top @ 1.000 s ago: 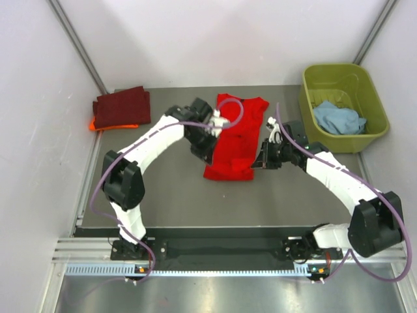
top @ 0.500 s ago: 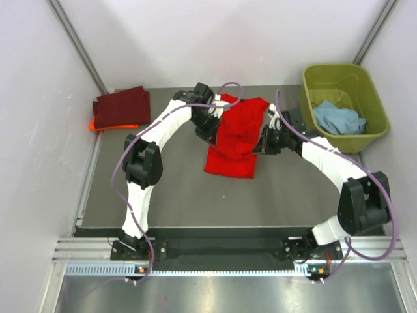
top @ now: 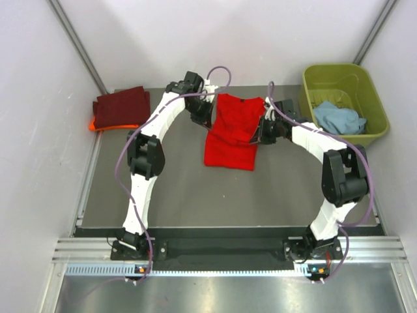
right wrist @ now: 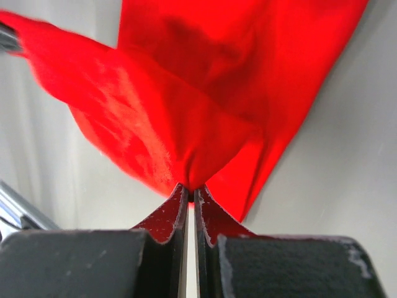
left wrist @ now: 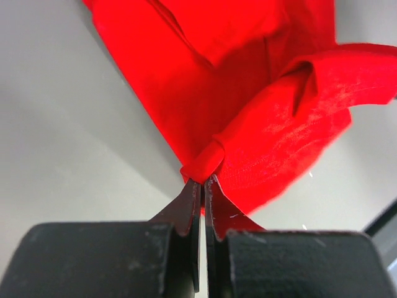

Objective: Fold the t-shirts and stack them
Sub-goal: Fold the tshirt

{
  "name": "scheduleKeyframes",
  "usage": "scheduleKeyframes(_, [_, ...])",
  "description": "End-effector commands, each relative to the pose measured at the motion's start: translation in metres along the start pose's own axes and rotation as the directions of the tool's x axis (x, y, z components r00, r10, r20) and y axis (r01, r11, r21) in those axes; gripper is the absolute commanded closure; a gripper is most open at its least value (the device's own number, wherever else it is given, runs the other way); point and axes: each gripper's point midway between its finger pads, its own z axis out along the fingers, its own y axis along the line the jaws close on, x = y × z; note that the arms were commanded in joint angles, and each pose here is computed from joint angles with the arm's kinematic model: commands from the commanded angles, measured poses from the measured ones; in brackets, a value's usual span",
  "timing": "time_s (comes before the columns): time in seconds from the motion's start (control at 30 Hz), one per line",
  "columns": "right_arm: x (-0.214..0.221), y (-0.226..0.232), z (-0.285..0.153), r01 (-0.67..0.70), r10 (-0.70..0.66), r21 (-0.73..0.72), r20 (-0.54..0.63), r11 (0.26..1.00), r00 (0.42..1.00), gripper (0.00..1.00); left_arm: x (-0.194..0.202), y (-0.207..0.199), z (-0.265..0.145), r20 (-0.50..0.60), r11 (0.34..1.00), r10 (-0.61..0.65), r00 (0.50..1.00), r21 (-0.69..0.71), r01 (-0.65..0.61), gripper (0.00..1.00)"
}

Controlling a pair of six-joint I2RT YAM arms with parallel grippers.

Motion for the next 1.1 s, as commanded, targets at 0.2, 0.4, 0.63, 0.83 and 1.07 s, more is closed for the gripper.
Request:
scheduleKeyframes(0.2, [-0.062,0.008,0.005,0.059,-0.054,-0.033,0.137,0.998,0.989,1.0,-0.026,0.019,0.032,0.08,0.999,0.048,0.996,-0.023,-0.047,1.0])
scheduleKeyframes(0.4, [-0.059,-0.002,0.009,0.058,-0.057,0.001,0.136,0.998,0.989,1.0,-0.039,0.028,0.039,0.132,0.998,0.049,0.99,-0.044,-0.044,1.0])
scheduleKeyframes(0.63, [-0.056,-0.014,0.02,0.075,-0.079,0.035,0.136,0.997,0.988,1.0,-0.053,0.036,0.045,0.194,0.998,0.013,0.981,-0.055,-0.002,0.86])
scheduleKeyframes(0.83, [-0.084,-0.008,0.004,0.149,-0.162,0.074,0.211,0.986,0.964,0.34,-0.075,0.04,0.007,0.287,0.984,-0.013,0.958,-0.167,0.063,0.54])
scheduleKeyframes(1.07, [-0.075,0.032,-0.001,0.139,-0.126,-0.047,0.206,0.989,0.97,0.34,-0.044,-0.015,-0.032,0.276,0.994,-0.103,0.956,0.002,0.106,0.42])
